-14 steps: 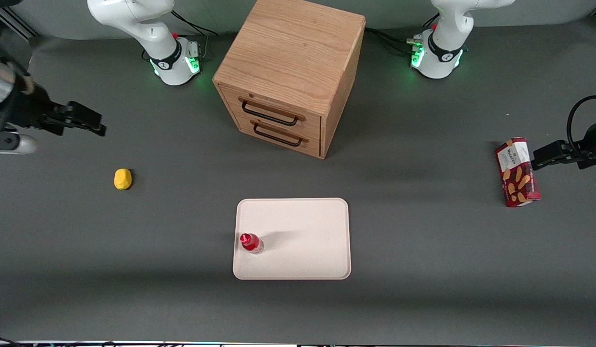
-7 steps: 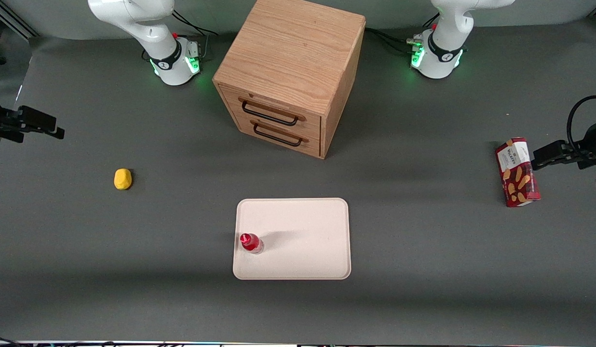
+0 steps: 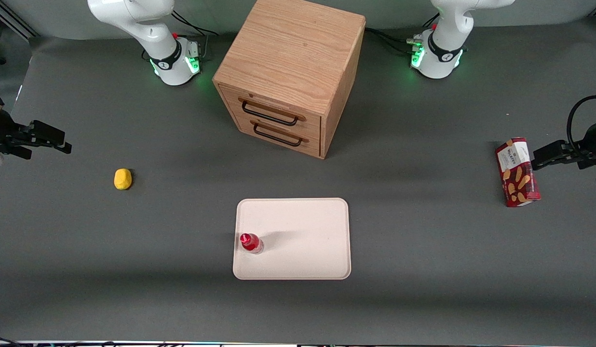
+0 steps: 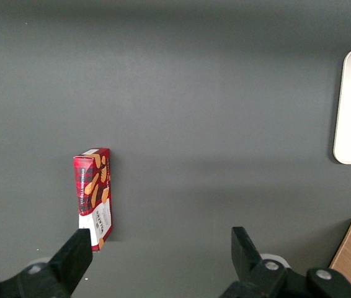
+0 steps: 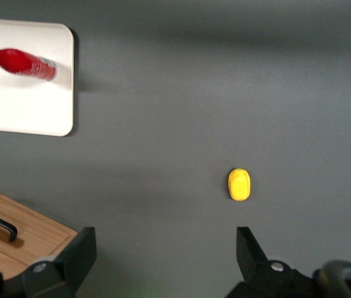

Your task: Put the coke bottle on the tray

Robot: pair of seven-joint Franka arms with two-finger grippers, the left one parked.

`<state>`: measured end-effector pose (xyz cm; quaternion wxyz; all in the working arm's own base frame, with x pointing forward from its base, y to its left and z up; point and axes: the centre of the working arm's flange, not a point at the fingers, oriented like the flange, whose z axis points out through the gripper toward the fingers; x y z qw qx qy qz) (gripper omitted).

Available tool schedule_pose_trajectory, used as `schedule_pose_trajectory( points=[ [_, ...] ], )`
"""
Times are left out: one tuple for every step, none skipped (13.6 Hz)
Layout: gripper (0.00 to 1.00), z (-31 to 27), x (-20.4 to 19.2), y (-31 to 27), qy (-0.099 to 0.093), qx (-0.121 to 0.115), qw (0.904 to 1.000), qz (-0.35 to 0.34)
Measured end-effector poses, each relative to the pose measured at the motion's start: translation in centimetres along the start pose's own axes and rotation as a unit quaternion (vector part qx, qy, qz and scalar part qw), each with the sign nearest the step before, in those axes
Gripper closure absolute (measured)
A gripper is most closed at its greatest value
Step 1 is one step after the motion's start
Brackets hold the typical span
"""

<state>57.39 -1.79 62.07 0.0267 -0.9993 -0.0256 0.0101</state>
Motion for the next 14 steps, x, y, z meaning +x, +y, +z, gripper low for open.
schedule_pose_trajectory(
  points=[
    [0.00,-0.1,0.0,-0.4,0.002,0.000,1.0000,0.003],
    [0.00,-0.1,0.1,-0.5,0.004,-0.001,1.0000,0.004],
    [0.00,-0.2,0.2,-0.4,0.011,-0.001,0.9999,0.005],
    [0.00,-0.4,0.3,0.0,0.017,-0.002,0.9998,0.009],
    [0.00,-0.6,0.4,0.4,0.026,-0.003,0.9996,0.012],
    [0.00,-0.8,0.5,0.6,0.032,-0.003,0.9994,0.014],
    [0.00,-0.9,0.6,0.7,0.034,-0.003,0.9993,0.015],
    [0.00,-0.9,0.6,0.7,0.037,-0.004,0.9992,0.015],
    [0.00,-1.0,0.7,0.7,0.041,-0.004,0.9990,0.016],
    [0.00,-1.0,0.7,0.7,0.041,-0.004,0.9990,0.018],
    [0.00,-1.0,0.7,0.7,0.041,-0.004,0.9990,0.018],
    [0.00,-1.0,0.7,0.8,0.041,-0.006,0.9989,0.019],
    [0.00,-1.0,0.7,0.8,0.041,-0.009,0.9989,0.019],
    [0.00,-1.0,0.7,0.9,0.041,-0.012,0.9989,0.019]
  ],
)
